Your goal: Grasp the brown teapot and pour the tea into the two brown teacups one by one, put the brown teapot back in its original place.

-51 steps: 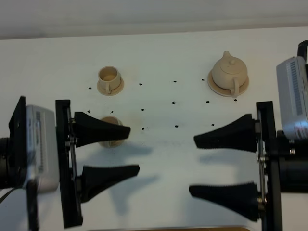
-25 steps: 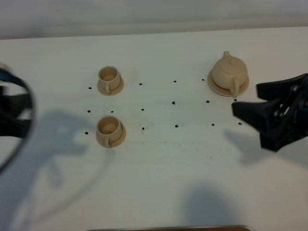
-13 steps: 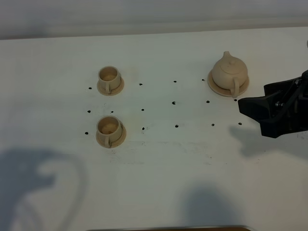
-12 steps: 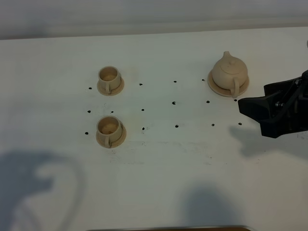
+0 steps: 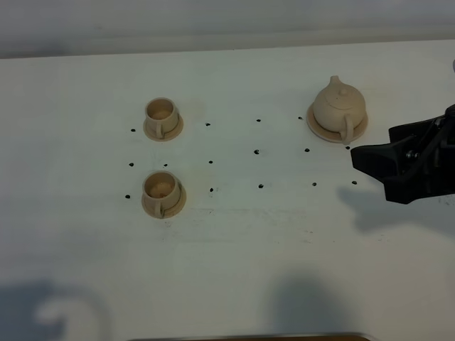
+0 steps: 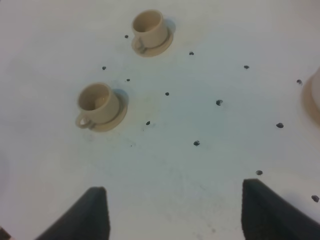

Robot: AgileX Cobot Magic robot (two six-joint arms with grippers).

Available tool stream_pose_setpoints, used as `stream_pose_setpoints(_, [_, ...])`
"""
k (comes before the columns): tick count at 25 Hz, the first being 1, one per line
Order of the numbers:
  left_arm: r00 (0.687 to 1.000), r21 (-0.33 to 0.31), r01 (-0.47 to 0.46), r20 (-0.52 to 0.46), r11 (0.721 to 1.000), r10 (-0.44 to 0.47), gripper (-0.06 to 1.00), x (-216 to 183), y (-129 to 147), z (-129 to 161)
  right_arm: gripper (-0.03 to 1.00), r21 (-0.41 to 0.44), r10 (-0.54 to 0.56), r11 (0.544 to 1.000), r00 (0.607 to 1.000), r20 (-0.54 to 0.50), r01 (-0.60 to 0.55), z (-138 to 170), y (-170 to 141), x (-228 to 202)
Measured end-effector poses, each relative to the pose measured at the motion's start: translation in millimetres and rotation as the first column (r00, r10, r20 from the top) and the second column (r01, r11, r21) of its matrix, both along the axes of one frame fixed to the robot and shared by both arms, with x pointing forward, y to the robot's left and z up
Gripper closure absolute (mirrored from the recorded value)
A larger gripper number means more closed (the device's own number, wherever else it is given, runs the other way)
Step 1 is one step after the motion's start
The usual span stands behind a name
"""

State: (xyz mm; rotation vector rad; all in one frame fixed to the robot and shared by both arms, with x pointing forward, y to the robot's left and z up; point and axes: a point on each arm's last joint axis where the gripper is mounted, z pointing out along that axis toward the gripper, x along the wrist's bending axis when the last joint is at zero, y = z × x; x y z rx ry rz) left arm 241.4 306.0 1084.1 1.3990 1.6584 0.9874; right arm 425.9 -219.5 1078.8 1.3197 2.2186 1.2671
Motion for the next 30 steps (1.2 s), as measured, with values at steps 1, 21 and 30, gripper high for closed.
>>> stream_pose_setpoints(1, [1.0,0.004,-0.005,0.007,1.0,0.005,0.47,-4,0,-2,0.42,0.001,-0.001,1.0,1.0,-0.003,0.001,0,0,0])
stream_pose_setpoints(21, [0.998,-0.007,-0.007,-0.063,1.0,0.007,0.5,-5,0,-43,0.43,-0.021,-0.028,0.999,0.989,-0.148,0.025,-32,5,26])
stream_pose_setpoints(30, [0.998,-0.007,-0.007,-0.062,1.0,0.007,0.5,-5,0,-42,0.43,-0.018,-0.028,1.0,0.987,-0.159,0.025,-34,6,27])
